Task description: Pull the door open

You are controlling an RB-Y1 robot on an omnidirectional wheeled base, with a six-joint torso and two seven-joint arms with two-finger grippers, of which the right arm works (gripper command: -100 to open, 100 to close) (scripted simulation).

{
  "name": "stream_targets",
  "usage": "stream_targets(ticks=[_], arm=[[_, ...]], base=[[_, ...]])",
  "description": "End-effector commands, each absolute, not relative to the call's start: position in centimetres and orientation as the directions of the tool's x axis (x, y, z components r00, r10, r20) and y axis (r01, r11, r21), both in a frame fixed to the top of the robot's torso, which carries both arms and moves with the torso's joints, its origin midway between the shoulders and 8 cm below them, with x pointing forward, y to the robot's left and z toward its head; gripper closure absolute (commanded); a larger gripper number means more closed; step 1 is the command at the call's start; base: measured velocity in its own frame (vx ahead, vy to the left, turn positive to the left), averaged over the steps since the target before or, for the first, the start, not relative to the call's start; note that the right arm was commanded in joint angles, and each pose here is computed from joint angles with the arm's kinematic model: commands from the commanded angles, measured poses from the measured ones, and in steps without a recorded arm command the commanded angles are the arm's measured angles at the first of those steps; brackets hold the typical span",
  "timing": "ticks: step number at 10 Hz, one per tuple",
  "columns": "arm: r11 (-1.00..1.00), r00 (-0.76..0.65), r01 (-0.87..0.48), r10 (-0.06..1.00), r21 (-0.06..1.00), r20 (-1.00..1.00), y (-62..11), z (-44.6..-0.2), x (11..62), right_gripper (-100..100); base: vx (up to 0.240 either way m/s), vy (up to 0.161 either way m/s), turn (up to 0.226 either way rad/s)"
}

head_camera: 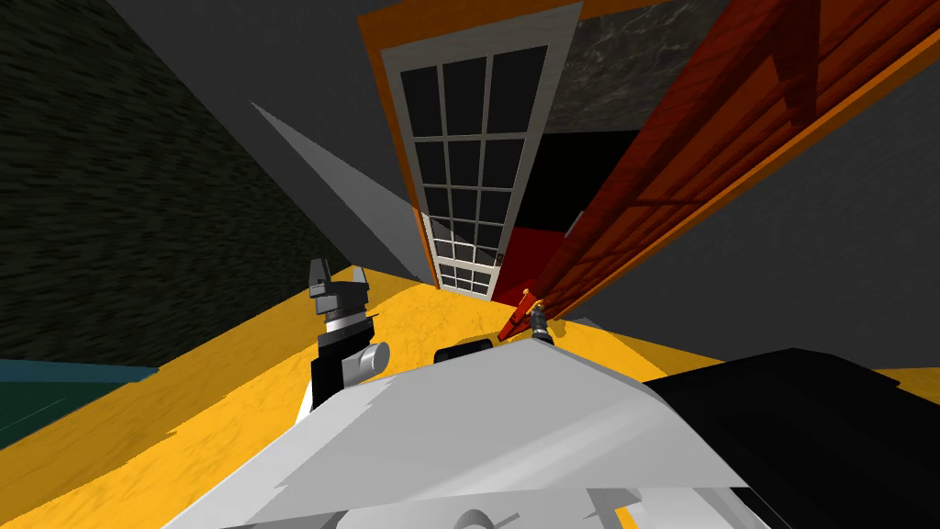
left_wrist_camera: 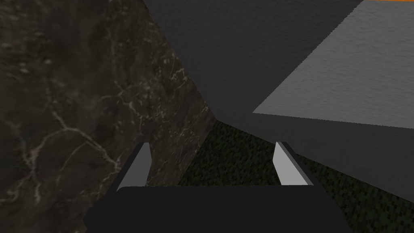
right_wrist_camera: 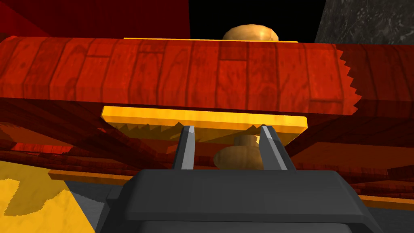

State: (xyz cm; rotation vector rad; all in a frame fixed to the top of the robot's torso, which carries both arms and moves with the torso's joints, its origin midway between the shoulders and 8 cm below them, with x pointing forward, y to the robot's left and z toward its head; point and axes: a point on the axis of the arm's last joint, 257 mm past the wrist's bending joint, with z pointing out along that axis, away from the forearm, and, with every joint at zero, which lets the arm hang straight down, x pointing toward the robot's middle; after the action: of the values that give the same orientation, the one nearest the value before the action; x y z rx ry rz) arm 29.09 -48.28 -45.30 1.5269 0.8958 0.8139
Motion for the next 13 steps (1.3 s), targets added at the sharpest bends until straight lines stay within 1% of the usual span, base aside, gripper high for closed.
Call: stream_targets(ticks=[1, 3, 5, 8, 13], arm=[[-0.124, 0.487, 0.098, 0.871, 0.987, 0.061, -49.2, -45.5, 28.6, 100], [-0.152, 0.481, 0.079, 0.871, 0.985, 0.095, -49.0, -45.4, 28.9, 100], [-0.152, 0.481, 0.079, 0.871, 0.985, 0.095, -49.0, -45.4, 28.9, 100], [-0.208, 0.466, 0.042, 0.869, 0.977, 0.165, -48.6, -45.1, 29.7, 100], [-0.299, 0.435, -0.012, 0.858, 0.954, 0.274, -47.9, -44.6, 30.8, 100]], base=[[-0.079, -0.046, 0.076], [-0.074, -0.032, 0.049], [-0.004, -0.013, -0.014], [-0.047, -0.024, 0.049], [-0.07, -0.047, 0.065]])
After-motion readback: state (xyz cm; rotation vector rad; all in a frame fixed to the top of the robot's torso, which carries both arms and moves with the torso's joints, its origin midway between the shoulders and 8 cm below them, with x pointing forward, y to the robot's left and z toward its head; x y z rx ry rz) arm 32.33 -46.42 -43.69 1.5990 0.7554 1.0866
